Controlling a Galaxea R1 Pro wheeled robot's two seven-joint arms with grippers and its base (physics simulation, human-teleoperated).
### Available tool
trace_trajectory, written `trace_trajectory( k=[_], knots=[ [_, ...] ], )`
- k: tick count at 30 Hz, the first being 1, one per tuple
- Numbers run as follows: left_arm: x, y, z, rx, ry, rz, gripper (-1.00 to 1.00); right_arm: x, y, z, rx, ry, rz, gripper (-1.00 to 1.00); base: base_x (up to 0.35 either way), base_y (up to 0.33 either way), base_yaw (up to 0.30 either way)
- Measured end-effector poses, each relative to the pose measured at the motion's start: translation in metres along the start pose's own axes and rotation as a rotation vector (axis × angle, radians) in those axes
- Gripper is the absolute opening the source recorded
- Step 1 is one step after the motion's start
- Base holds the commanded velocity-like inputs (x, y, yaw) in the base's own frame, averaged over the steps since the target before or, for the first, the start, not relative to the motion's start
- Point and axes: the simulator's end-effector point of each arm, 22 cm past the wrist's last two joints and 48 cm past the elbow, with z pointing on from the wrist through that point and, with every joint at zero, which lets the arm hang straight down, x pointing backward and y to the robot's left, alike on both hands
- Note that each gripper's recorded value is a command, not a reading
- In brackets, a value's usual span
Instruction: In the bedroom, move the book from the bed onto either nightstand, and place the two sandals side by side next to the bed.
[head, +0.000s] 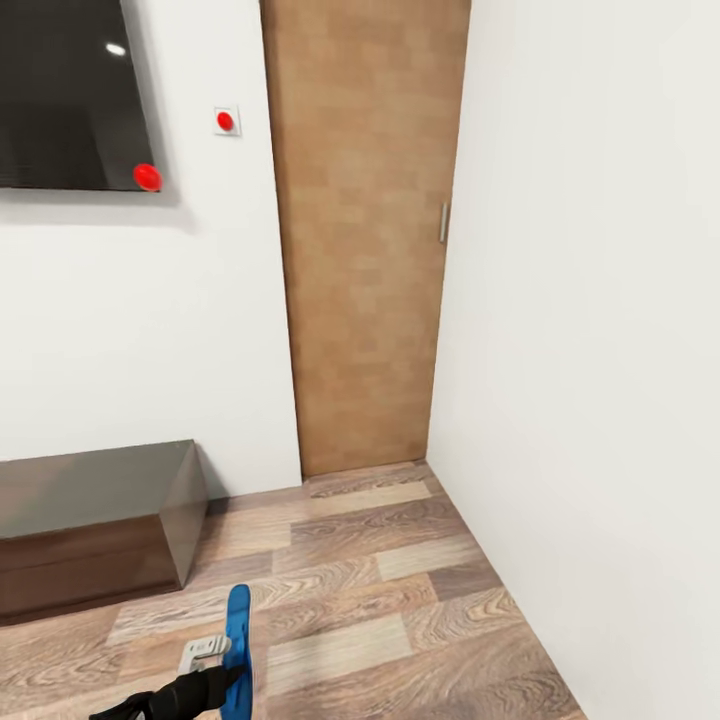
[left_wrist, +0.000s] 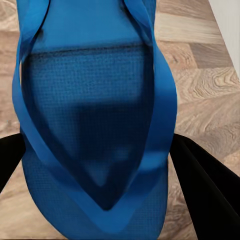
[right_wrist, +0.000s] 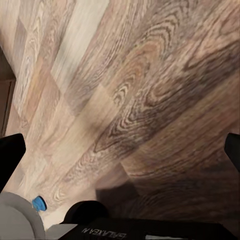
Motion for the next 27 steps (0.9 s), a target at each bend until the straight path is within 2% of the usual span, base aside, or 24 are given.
trace_trajectory(
  k=[2, 6, 27],
  knots=[
    [-0.003, 0.0, -0.002, -0.01, 0.002, 0.0, -1.0, 0.002, -0.007, -0.002, 0.018, -0.012, 0.008, 1.0, 0.0, 0.0, 0.294],
    [-0.011, -0.003, -0.006, -0.014, -0.001, 0.0, -1.0, -0.001, -0.006, -0.007, 0.028, -0.032, 0.003, 1.0, 0.0, 0.0, 0.294],
    [-0.046, -0.03, -0.027, -0.006, 0.0, -0.001, -1.0, -0.014, 0.029, -0.035, 0.031, -0.034, 0.004, 1.0, 0.0, 0.0, 0.294]
  ],
)
